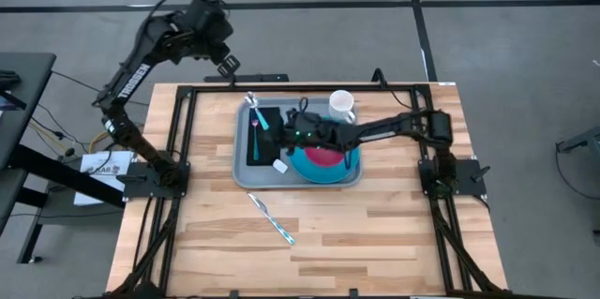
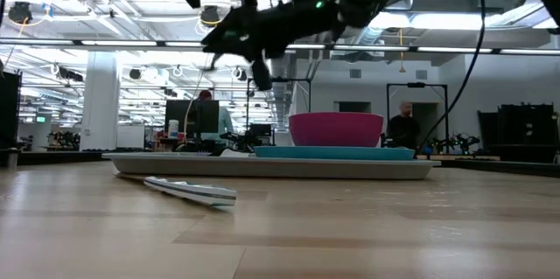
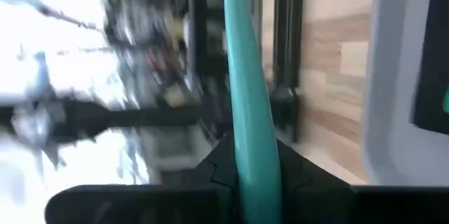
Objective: Set up tray
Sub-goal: Put the blue spoon to the right of the blue fork on the black napkin on the gray serving tray
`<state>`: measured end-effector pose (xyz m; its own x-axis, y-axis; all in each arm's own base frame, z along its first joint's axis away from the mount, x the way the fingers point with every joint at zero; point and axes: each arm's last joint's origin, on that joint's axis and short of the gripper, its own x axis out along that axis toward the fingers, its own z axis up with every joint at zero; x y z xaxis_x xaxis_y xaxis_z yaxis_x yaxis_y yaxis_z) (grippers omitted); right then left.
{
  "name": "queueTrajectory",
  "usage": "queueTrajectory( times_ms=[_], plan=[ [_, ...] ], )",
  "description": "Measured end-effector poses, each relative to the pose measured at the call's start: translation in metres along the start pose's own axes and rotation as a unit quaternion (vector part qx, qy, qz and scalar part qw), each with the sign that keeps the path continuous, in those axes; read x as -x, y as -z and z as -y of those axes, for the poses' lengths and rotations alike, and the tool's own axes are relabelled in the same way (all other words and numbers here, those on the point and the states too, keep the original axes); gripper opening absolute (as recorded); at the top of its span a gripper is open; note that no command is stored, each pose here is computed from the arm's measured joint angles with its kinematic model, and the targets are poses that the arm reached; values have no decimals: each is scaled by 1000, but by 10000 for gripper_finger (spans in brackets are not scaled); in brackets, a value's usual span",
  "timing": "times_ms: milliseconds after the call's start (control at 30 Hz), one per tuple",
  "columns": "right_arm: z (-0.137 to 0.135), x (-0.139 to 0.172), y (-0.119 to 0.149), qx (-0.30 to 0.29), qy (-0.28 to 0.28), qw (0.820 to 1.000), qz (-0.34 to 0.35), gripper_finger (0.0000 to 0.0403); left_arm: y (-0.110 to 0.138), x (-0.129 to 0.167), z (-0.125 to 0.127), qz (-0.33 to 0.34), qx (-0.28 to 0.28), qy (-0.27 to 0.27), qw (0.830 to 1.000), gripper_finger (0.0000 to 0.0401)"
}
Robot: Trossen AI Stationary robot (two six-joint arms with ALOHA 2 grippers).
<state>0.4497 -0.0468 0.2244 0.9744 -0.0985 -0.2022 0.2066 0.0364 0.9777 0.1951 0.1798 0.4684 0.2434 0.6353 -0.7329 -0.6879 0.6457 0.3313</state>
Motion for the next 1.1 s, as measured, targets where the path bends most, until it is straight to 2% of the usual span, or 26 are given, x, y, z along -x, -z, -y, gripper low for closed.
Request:
queueTrajectory(
  times_ms=[167, 433, 600, 833, 1100],
  plan=[
    [20, -19, 19, -105, -36, 991, 78, 30, 4, 12, -14, 28, 4, -9, 1000, 73],
    [46, -51, 45, -214, -45, 970, 106, 29, 8, 12, -23, 28, 16, 27, 999, 73],
    [63, -61, 48, -243, -43, 961, 124, 29, 9, 12, -22, 25, 11, 30, 999, 73],
    [71, -60, 39, -224, -21, 962, 151, 29, 9, 12, -23, 27, 11, 29, 999, 73],
    [79, -59, 37, -270, -5, 950, 156, 29, 7, 12, -23, 36, 16, 27, 999, 73]
  ],
)
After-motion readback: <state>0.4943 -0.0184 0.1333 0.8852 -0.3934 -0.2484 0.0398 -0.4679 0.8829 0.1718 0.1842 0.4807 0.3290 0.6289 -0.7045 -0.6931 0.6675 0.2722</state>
